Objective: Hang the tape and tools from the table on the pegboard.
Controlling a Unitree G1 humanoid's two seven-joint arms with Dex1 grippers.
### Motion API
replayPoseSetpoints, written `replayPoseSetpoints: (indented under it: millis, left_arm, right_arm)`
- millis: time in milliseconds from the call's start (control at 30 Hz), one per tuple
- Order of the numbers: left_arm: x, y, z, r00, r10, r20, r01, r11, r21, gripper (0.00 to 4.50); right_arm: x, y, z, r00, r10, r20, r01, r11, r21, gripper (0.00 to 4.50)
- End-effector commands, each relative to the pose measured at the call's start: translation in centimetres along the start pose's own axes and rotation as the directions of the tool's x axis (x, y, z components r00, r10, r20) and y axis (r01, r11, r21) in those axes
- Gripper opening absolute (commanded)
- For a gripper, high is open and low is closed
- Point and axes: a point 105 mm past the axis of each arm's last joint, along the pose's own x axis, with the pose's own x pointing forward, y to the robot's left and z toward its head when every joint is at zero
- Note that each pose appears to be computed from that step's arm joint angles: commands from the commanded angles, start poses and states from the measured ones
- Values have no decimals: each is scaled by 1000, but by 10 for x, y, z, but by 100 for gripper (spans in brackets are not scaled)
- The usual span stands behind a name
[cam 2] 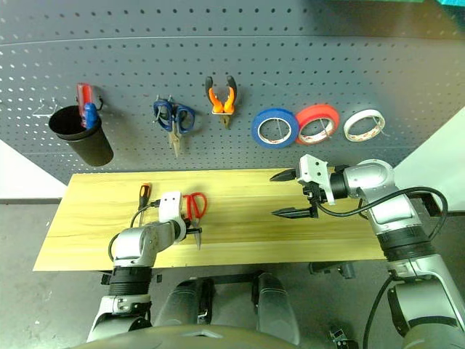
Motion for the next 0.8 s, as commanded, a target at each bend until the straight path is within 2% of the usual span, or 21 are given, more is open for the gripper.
replayPoseSetpoints:
  millis: [33,200,333,467,633,767,800]
  left_arm:
    - [1,6,-12,998,21,-58,-20,1000,8,4]
    - [-12,2,3,996,-86,-19,88,990,113,4]
    - [-30,15,20,991,-131,6,126,965,230,4]
    - [-50,26,29,988,-152,17,142,951,273,4]
    - [-53,25,22,987,-159,-3,154,949,274,4]
    - [-42,7,11,987,-162,-5,159,958,239,4]
    - [-39,5,9,990,-144,2,138,957,253,21]
  right_arm:
    - [-1,-6,13,998,-27,51,29,999,-31,450]
    - [-1,-6,13,998,-35,55,37,999,-32,450]
    - [-4,-7,12,998,-42,54,44,998,-33,450]
    - [-4,-8,13,997,-46,62,48,998,-34,450]
    - [-2,-11,12,996,-49,72,51,998,-32,450]
    - [-1,-14,14,995,-64,82,67,997,-35,450]
    - [-2,-14,14,994,-64,83,67,997,-36,450]
